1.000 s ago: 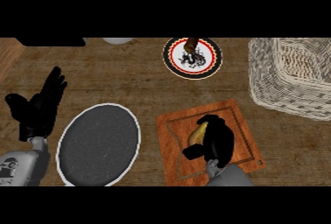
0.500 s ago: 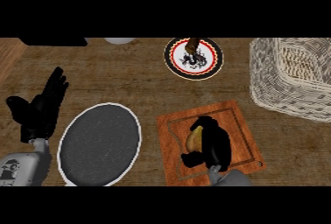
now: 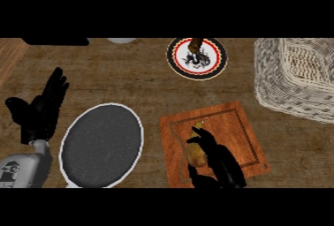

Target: Pick the pear from the cutting board and place it in the basket

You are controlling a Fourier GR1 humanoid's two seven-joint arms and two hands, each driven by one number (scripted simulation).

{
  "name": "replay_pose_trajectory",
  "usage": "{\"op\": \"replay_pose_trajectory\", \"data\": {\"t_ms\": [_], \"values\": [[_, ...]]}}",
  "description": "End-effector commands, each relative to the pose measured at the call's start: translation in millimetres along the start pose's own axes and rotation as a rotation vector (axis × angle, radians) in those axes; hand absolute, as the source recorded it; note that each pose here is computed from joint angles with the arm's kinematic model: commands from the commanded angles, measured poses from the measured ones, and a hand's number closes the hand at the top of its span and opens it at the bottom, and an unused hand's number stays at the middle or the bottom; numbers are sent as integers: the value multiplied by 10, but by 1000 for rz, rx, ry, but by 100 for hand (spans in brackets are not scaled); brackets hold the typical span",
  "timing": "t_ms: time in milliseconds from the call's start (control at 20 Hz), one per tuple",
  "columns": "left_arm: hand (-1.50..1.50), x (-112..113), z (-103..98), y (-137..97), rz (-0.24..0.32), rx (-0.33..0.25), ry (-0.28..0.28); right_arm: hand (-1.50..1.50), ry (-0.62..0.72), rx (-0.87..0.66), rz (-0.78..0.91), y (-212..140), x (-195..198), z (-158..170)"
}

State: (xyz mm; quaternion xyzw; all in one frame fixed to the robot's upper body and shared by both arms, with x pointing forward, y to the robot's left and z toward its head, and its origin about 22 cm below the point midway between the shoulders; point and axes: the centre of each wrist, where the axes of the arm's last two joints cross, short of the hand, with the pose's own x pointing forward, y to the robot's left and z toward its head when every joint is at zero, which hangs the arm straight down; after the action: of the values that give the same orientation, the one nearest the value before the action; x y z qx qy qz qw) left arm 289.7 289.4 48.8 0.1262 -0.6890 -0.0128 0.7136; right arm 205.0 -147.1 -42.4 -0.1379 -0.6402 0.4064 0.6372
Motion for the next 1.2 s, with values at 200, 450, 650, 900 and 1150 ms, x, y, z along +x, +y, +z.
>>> {"op": "replay_pose_trajectory", "data": {"t_ms": [200, 450, 650, 900, 1150], "values": [[0, -193, 210, -48, 14, 14, 19, 150, -227, -94, -307, -360, -282, 448], [0, 54, -94, -51, 4, 12, 30, 150, -284, -169, -364, -907, 37, 516], [0, -87, 165, 157, -18, 8, -2, 150, -241, -272, -278, -1311, 277, 572], [0, -205, 128, -49, -2, 1, 19, 150, -208, -326, -284, -1824, 775, 612], [0, -23, 45, -8, 7, 8, 3, 150, -160, -449, -424, -2084, 728, 209]]}}
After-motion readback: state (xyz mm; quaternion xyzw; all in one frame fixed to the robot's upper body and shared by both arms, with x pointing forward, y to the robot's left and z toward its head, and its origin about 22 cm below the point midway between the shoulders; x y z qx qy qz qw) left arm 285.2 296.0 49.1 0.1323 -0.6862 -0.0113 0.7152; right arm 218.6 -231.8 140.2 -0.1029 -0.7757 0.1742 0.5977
